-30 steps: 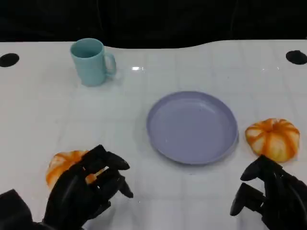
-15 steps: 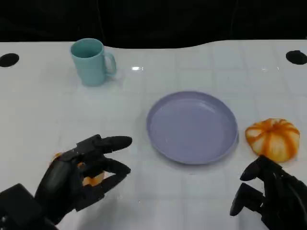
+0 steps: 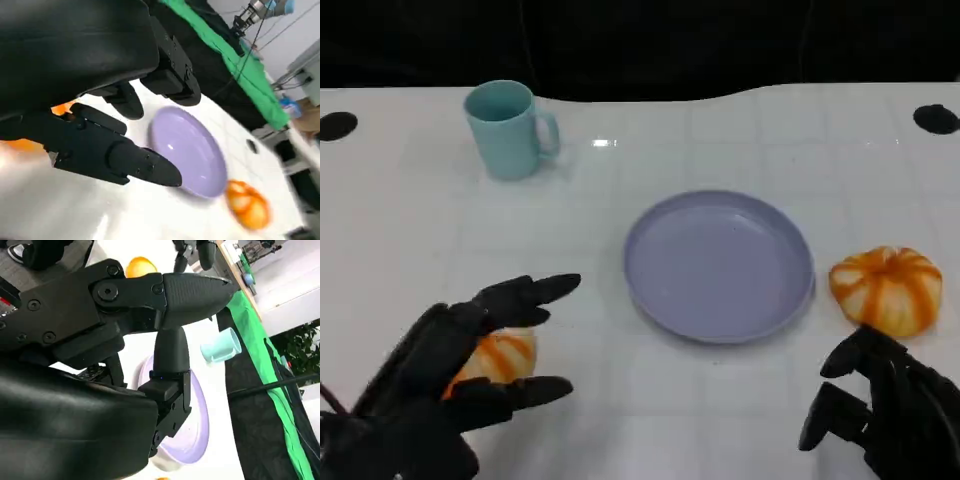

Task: Grasp the bread from the table and place it into the plate.

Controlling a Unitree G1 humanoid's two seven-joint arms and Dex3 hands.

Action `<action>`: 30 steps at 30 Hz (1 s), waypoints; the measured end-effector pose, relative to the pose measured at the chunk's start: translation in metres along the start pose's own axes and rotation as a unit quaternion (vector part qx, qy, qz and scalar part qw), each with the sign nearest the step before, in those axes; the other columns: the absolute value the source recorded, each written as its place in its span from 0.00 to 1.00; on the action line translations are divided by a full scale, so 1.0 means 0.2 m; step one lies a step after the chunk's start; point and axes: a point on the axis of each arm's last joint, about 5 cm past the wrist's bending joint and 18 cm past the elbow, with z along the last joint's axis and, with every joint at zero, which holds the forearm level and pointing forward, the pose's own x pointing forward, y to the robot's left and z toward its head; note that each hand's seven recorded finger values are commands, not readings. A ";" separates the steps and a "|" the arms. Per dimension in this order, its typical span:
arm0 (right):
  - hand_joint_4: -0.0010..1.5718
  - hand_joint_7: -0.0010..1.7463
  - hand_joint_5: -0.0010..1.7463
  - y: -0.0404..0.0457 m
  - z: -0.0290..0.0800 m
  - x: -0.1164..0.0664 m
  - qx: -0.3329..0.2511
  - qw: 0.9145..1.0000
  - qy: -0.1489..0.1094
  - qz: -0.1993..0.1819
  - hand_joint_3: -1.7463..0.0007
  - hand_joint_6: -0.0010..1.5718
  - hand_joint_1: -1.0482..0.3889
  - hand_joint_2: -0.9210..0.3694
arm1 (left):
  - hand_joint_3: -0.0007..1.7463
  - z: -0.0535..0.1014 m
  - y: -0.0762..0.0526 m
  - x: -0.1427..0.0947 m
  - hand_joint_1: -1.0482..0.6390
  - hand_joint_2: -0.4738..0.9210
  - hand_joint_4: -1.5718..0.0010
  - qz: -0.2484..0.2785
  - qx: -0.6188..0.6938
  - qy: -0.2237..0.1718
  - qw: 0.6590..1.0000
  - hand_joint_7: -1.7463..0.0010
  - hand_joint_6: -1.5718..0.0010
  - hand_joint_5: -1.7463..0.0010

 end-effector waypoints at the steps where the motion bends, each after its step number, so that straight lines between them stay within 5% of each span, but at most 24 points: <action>1: 0.40 0.95 1.00 0.000 0.00 0.00 0.000 1.000 0.000 0.000 0.76 0.28 0.36 0.00 | 0.00 0.01 0.01 0.00 0.40 0.94 0.85 0.001 0.016 -0.002 1.000 1.00 0.71 0.72; 15: 0.40 0.95 1.00 0.000 0.00 0.00 0.001 1.000 0.004 0.000 0.77 0.29 0.36 0.00 | 0.00 0.11 0.08 0.01 0.46 0.90 1.00 -0.035 0.240 0.022 0.970 1.00 0.81 0.79; 30: 0.40 0.95 1.00 0.001 0.00 0.00 0.002 1.000 0.004 0.001 0.75 0.29 0.36 0.00 | 0.00 0.18 0.09 0.08 0.45 0.90 0.99 -0.120 0.395 0.104 0.905 1.00 0.84 0.84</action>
